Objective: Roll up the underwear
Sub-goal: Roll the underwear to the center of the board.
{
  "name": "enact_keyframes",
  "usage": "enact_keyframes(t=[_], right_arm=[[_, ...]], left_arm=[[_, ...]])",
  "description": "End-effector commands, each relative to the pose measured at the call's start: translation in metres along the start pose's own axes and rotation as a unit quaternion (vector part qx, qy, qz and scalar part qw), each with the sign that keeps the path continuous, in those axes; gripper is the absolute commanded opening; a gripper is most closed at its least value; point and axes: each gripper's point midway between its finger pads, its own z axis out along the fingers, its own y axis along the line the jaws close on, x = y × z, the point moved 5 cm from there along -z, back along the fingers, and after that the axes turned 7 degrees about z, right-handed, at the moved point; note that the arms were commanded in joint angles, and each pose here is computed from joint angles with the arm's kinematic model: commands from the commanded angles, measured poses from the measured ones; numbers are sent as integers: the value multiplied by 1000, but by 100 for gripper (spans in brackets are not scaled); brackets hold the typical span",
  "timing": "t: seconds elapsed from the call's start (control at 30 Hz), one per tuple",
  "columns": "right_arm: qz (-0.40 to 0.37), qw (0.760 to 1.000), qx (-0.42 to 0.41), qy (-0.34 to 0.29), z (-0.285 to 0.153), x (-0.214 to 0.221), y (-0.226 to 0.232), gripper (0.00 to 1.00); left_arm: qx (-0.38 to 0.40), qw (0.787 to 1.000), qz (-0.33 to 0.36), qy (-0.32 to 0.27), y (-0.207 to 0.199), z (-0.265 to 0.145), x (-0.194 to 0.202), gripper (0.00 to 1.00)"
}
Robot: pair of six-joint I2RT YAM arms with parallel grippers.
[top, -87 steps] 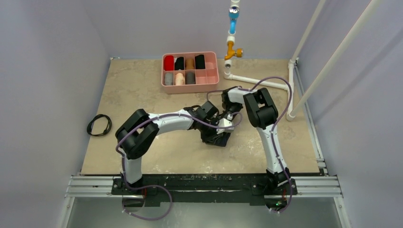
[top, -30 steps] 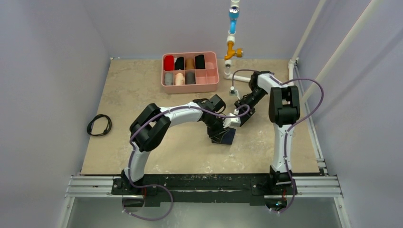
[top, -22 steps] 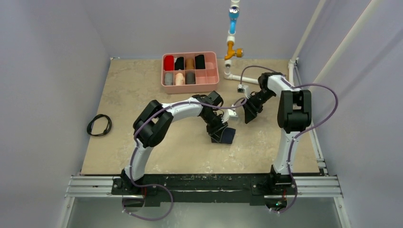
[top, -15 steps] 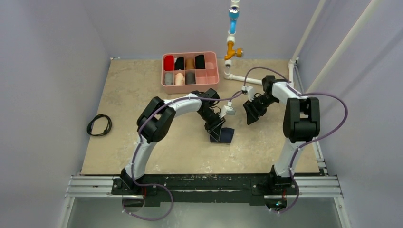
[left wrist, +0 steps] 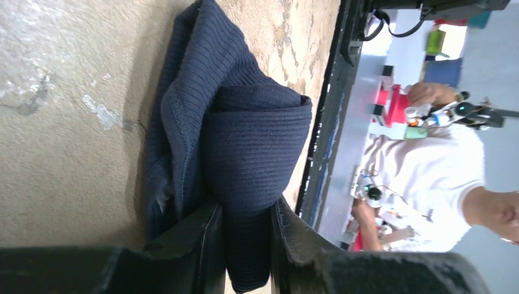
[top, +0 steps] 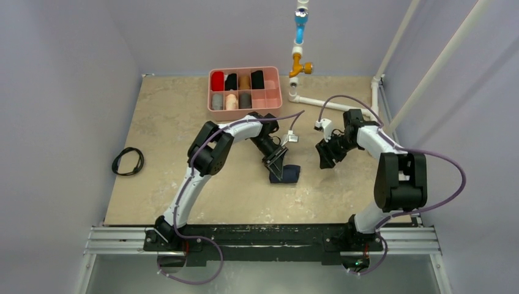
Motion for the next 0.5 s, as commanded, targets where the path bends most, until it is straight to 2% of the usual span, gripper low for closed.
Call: enact_keyframes(t=[0.0,0.2,0.47], right_arm=[[-48,998,-6,-36,-9,2,13,57],[-100,993,0,-61,-21,-4,41,58],[-199,977,32,-65,-8,-28,94,60]], left_arm=[[-33,995,-72,59,31,13,24,0],[-26,990,-125,51,33,11,17,0],[-14,985,-169,43,30,7,13,0]])
